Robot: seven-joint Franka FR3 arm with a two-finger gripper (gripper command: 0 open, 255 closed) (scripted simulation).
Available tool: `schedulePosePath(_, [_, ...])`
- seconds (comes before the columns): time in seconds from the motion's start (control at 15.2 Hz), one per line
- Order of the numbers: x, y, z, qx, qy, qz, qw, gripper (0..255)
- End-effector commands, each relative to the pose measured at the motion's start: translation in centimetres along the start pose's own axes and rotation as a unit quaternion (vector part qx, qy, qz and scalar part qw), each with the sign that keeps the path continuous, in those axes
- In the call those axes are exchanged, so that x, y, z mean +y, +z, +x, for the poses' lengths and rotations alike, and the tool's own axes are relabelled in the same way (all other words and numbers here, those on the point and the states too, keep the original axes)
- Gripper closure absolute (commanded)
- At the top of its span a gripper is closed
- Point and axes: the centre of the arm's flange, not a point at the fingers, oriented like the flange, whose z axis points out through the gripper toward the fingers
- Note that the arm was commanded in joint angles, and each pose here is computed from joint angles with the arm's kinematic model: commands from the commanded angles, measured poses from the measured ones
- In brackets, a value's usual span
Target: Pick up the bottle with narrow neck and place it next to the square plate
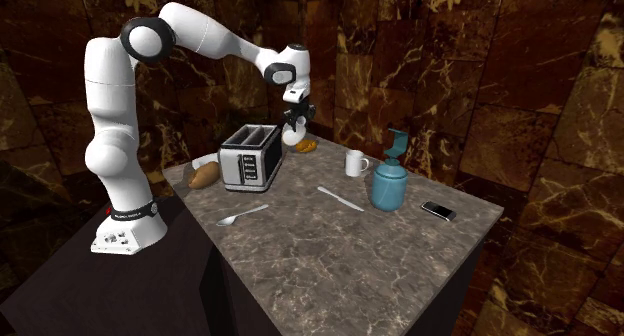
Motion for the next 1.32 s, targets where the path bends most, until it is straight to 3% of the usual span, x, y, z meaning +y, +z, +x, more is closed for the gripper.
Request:
schedulePosePath(0.0, [0.6, 0.7, -2.7, 0.0, 0.0, -0.001, 1.0, 255])
schedulePosePath(1.25, [7.9, 6.3, -26.1, 0.0, 0.0, -0.001, 1.0, 255])
